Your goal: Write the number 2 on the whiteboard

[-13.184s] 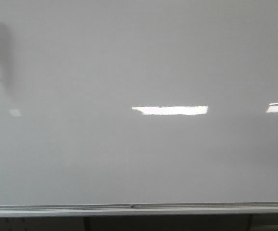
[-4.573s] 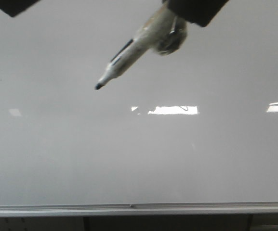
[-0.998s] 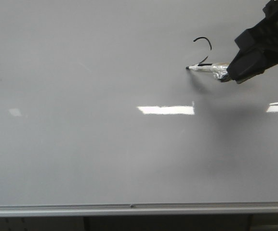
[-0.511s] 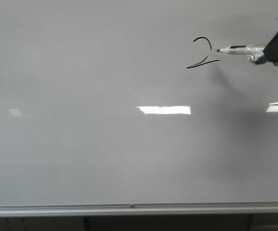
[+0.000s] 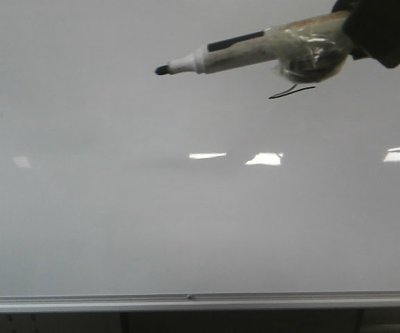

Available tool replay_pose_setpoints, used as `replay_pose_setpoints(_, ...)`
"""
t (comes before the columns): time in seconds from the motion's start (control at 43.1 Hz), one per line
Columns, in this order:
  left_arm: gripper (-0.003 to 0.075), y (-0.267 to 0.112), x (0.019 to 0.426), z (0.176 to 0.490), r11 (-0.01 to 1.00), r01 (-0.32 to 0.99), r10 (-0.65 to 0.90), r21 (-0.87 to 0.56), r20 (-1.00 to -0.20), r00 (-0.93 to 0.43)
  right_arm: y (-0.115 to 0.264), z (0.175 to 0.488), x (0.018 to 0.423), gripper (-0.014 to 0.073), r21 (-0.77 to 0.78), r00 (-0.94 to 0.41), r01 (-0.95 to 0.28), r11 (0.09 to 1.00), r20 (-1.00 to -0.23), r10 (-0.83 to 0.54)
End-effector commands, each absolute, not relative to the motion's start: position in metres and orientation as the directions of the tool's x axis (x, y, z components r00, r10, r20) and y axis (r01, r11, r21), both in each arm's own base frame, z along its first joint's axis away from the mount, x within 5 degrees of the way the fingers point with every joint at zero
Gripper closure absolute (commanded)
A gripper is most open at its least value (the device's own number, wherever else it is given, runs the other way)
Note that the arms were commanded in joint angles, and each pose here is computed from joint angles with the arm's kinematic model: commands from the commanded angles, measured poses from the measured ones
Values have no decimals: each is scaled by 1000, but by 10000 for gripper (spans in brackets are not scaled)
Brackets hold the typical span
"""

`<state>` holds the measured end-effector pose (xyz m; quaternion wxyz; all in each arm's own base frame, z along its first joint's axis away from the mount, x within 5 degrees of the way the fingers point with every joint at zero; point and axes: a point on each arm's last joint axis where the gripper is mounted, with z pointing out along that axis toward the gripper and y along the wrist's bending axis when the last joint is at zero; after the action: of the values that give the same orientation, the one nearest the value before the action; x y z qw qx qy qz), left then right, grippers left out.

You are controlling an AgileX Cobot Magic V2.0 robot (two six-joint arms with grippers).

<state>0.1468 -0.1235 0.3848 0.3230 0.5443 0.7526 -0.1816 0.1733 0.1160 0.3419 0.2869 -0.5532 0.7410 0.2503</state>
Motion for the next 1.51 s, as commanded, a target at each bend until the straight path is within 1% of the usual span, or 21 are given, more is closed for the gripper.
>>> replay_pose_setpoints(0.0, 176, -142, 143, 400, 260, 962, 668, 89, -736, -113, 125, 358, 163, 634, 8, -139, -980, 200, -745, -653)
replay_pose_setpoints(0.162, 176, -177, 144, 389, 126, 990, 708, 54, -704, -52, 126, 358, 162, 634, 8, -135, -981, 193, -744, -654)
replay_pose_setpoints(0.302, 177, -203, 148, 381, 65, 997, 723, 37, -690, -21, 126, 358, 162, 634, 7, -135, -981, 194, -745, -653)
replay_pose_setpoints(0.395, 177, -216, 154, 375, 52, 998, 731, 32, -683, -16, 126, 358, 162, 634, 7, -135, -981, 194, -745, -653)
replay_pose_setpoints(0.511, 177, -227, 164, 369, 60, 998, 733, 25, -679, -27, 126, 358, 163, 634, 6, -135, -981, 195, -745, -653)
replay_pose_setpoints(0.743, 183, -238, 174, 354, 63, 998, 753, -9, -655, -54, 126, 359, 164, 634, -2, -134, -979, 205, -749, -649)
replay_pose_setpoints(0.836, 251, -241, 176, 351, 68, 998, 753, -14, -655, -60, 126, 359, 164, 634, -3, -134, -979, 206, -750, -648)
replay_pose_setpoints(0.928, 375, -241, 176, 351, 70, 997, 750, -13, -658, -61, 126, 359, 164, 634, -3, -134, -979, 206, -750, -648)
replay_pose_setpoints(0.998, 450, -241, 176, 351, 70, 997, 750, -13, -658, -61, 126, 359, 164, 634, -3, -134, -979, 206, -750, -648)
replay_pose_setpoints(1.091, 530, -241, 176, 351, 70, 997, 750, -13, -658, -61, 126, 359, 164, 629, -3, -134, -979, 206, -750, -648)
replay_pose_setpoints(1.184, 591, -241, 176, 351, 70, 997, 750, -13, -658, -61, 126, 359, 164, 620, -4, -134, -978, 207, -750, -648)
replay_pose_setpoints(1.23, 617, -241, 176, 351, 70, 997, 750, -13, -658, -61, 126, 359, 164, 590, -5, -134, -978, 207, -750, -648)
replay_pose_setpoints(1.3, 647, -241, 176, 351, 69, 998, 751, -14, -657, -61, 126, 359, 164, 492, -5, -134, -978, 207, -750, -648)
replay_pose_setpoints(1.369, 669, -241, 176, 351, 67, 998, 753, -17, -655, -61, 126, 359, 164, 334, -7, -133, -978, 208, -749, -649)
replay_pose_setpoints(1.416, 679, -240, 175, 351, 64, 998, 755, -20, -653, -61, 126, 359, 165, 246, -11, -135, -976, 215, -747, -651)
replay_pose_setpoints(1.439, 678, -240, 175, 351, 62, 998, 758, -20, -650, -61, 124, 358, 166, 193, -15, -142, -974, 227, -739, -658)
replay_pose_setpoints(1.485, 678, -239, 176, 350, 63, 998, 762, -23, -645, -63, 120, 358, 168, 127, -25, -167, -964, 266, -722, -671)
